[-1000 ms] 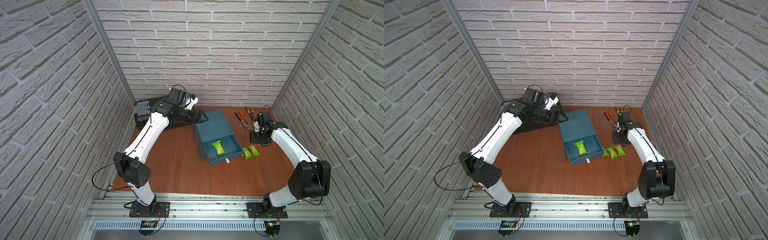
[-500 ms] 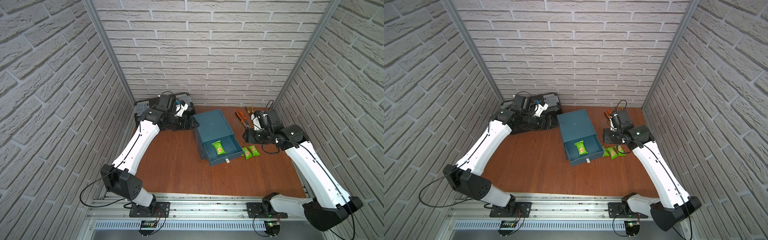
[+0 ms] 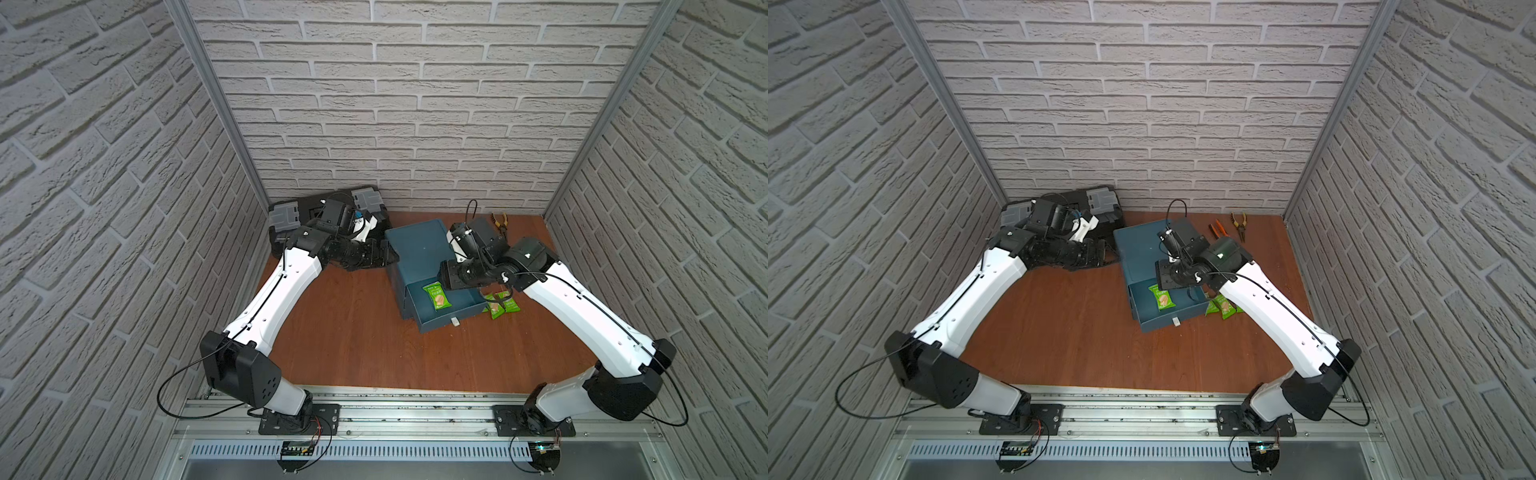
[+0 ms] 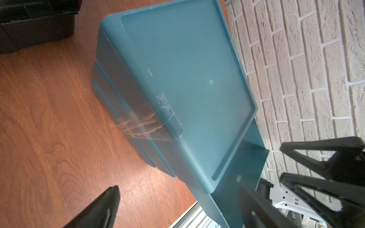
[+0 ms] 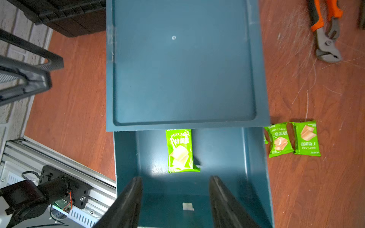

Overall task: Take the cookies out of the drawer
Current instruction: Pick up the cookie from the drawer, then place the cookie at the center of the board, then close the drawer in the storage box.

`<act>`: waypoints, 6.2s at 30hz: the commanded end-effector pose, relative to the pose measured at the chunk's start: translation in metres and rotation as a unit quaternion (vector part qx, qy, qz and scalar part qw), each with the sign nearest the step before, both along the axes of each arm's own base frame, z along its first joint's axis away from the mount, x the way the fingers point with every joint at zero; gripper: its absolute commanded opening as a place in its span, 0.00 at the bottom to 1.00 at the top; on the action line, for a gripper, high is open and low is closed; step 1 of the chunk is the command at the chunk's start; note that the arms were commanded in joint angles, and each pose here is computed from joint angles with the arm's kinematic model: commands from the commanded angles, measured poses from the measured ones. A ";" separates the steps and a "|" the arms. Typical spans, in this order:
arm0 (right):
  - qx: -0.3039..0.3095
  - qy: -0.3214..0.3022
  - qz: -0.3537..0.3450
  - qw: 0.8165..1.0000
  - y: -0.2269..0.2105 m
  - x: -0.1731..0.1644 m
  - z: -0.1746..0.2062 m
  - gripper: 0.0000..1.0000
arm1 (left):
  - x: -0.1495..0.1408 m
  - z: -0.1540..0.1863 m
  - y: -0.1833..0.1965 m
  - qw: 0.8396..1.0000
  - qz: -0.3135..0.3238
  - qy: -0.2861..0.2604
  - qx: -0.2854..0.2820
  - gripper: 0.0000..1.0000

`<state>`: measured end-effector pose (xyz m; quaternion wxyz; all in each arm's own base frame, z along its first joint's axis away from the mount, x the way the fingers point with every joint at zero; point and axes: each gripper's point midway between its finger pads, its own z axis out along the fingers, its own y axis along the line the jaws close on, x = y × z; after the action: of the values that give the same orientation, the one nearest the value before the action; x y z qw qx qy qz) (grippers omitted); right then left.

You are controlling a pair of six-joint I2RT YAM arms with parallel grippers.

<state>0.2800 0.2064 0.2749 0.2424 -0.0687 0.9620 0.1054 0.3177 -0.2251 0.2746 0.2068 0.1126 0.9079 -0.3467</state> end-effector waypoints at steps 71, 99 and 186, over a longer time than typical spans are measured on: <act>-0.101 0.028 0.144 0.984 0.007 -0.021 -0.031 0.36 | 0.056 0.022 -0.052 0.998 -0.029 -0.038 -0.041 0.99; -0.018 -0.083 -0.033 0.996 -0.125 0.014 0.049 0.32 | 0.045 0.083 -0.089 0.988 -0.057 -0.111 -0.091 0.98; 0.149 -0.034 -0.104 0.983 -0.124 -0.079 -0.061 0.03 | 0.025 0.023 -0.058 0.990 0.000 -0.122 0.067 0.98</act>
<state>0.1931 0.0559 0.2077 0.2803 0.0792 0.9450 0.1486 0.3351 -0.2831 0.2800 0.2505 0.1716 0.9154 -0.2642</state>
